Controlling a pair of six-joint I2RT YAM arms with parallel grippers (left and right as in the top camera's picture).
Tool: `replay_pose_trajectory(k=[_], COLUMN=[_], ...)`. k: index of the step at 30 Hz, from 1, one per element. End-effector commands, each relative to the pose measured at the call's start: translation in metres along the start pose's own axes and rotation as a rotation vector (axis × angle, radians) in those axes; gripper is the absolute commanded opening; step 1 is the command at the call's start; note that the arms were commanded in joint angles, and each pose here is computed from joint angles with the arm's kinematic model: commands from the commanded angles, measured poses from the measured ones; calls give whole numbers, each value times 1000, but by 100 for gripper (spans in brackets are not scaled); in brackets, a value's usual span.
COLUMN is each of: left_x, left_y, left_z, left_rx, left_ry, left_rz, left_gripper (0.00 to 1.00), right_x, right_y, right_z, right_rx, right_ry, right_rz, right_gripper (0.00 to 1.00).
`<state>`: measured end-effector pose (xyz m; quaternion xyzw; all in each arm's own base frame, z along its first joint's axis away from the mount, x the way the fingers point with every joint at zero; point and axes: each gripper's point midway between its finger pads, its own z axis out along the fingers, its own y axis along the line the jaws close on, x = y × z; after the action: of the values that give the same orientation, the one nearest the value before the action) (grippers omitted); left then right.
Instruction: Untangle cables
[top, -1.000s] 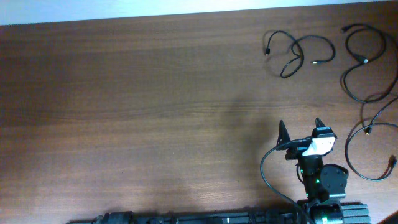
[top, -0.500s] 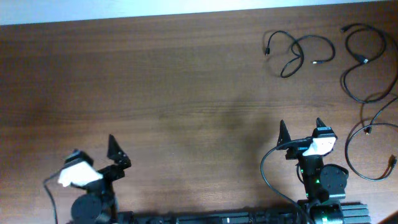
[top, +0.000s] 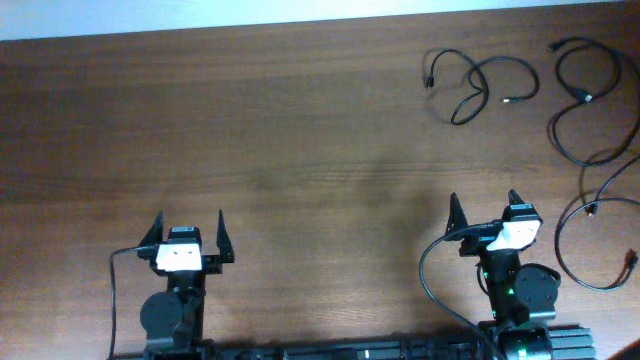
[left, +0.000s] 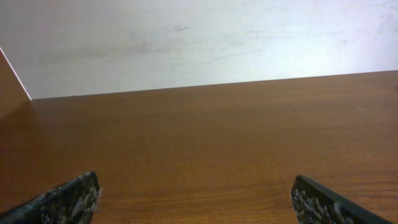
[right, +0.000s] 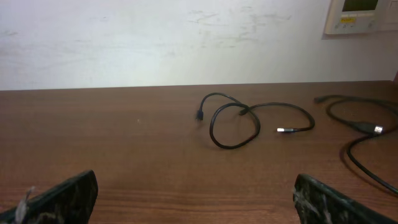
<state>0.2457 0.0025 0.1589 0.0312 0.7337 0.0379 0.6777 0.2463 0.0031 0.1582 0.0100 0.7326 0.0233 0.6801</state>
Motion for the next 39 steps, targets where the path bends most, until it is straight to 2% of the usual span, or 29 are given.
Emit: replay_pose_trajectory(k=[1, 39], left_x=[3, 3], left_y=[-2, -2], left_z=[0, 0], left_rx=[11, 10], left_ry=[3, 0], left_rz=[-24, -48], left_gripper=[99, 99], right_x=[3, 3], right_y=[0, 0], right_z=[0, 0], right_rx=[0, 0], right_ry=[5, 5], right_rz=[0, 0], right_gripper=[99, 99])
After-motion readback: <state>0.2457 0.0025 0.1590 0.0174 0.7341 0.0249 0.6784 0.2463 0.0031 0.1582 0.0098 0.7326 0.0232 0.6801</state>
